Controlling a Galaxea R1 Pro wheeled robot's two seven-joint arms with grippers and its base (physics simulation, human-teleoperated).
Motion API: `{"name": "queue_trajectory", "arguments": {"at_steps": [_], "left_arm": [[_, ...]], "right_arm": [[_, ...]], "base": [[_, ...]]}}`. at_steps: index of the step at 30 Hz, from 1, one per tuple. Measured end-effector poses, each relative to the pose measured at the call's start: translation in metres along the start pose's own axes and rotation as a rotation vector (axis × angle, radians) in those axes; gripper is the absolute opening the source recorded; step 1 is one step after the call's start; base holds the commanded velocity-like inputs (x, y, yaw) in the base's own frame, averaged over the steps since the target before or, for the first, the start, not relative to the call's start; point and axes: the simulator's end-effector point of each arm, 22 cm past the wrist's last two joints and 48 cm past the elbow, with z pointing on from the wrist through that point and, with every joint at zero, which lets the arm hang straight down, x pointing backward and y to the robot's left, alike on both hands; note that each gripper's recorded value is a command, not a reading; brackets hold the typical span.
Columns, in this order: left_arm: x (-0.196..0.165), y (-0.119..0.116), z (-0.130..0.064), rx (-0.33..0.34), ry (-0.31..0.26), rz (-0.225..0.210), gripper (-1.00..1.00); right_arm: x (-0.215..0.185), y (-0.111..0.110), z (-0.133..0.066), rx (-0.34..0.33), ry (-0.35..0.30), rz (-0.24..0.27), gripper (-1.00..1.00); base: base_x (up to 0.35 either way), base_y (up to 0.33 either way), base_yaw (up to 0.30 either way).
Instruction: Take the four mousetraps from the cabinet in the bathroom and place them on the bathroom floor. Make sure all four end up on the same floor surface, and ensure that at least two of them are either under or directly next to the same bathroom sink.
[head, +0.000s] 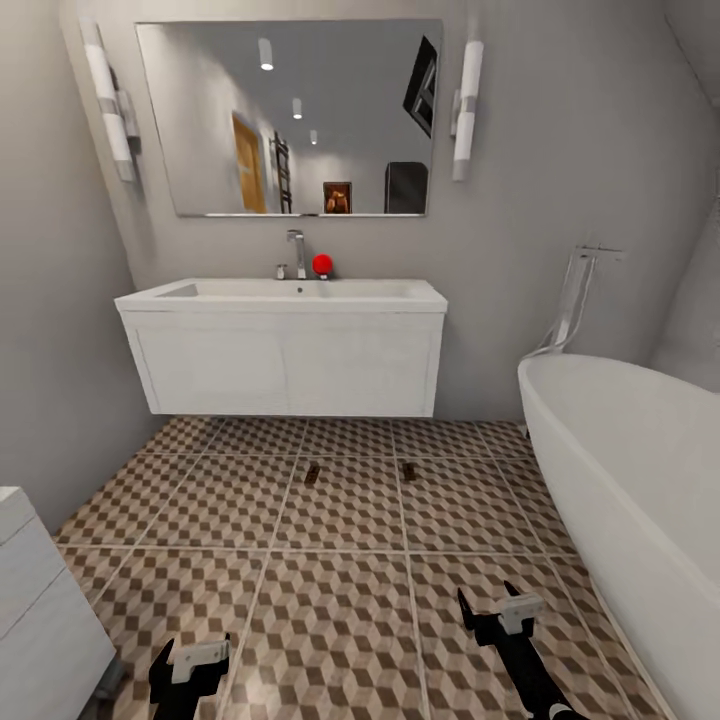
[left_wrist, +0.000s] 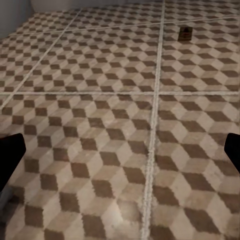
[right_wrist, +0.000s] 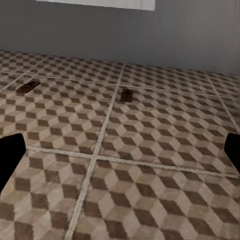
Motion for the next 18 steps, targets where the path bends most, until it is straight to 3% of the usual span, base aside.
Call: {"name": "queue_trajectory", "arguments": {"at_steps": [18], "left_arm": [[-0.037,0.003,-0.002,-0.006,-0.069,-0.015,1.0]], "right_arm": [[-0.039,-0.003,0.0,0.006,-0.069,-0.007,1.0]], "base": [[0.0,0.0,0.0]]}}
